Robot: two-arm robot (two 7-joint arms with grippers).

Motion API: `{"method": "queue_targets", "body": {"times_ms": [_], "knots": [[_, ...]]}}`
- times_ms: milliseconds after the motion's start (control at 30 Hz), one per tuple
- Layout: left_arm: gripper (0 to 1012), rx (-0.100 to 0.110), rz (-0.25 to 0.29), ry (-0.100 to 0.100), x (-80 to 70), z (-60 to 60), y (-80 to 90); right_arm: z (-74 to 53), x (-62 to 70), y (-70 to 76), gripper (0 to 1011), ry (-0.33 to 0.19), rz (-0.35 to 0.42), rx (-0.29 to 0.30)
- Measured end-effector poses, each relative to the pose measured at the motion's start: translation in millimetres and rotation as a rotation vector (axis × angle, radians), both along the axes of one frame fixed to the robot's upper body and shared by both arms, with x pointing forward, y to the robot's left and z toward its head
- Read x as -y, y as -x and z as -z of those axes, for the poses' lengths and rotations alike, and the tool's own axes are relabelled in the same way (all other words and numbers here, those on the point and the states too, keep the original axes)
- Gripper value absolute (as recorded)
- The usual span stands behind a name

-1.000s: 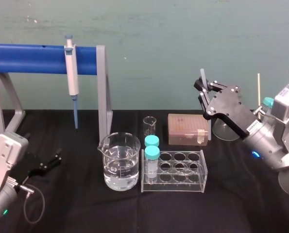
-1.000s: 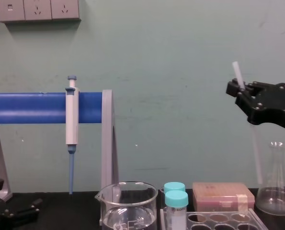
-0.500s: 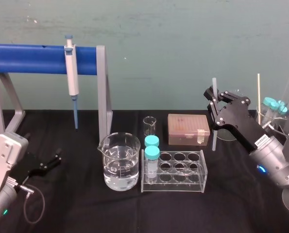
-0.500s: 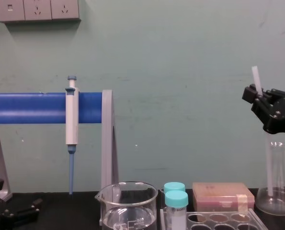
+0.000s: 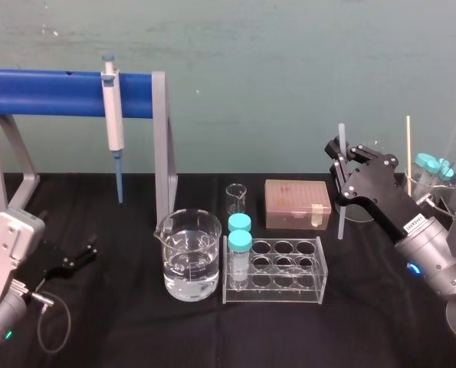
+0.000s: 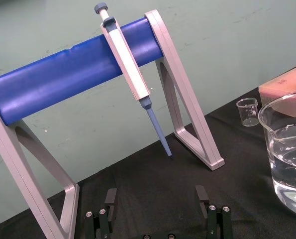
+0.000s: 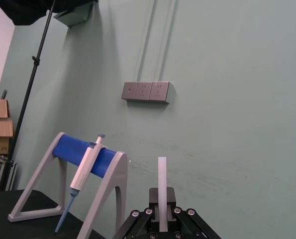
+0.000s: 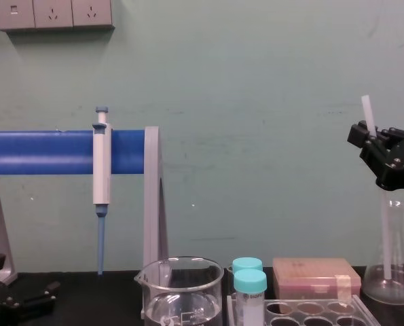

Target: Pick up the stirring rod with one hand, then place it down.

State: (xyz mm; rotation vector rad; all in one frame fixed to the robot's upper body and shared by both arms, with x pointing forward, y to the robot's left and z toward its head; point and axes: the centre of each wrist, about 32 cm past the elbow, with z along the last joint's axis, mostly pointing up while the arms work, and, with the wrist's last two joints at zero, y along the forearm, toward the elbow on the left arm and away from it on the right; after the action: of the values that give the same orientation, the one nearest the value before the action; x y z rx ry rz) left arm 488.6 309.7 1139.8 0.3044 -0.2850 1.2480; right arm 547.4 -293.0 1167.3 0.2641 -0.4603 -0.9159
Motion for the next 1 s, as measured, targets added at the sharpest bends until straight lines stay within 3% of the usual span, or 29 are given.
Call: {"method": "queue_targets", "body": {"times_ms": [1000], "knots": [[1000,0.0,0.0,0.0,0.0,0.0,0.0,0.3,0.1,-0.3,77,0.001,-0.004,0.001]]}}
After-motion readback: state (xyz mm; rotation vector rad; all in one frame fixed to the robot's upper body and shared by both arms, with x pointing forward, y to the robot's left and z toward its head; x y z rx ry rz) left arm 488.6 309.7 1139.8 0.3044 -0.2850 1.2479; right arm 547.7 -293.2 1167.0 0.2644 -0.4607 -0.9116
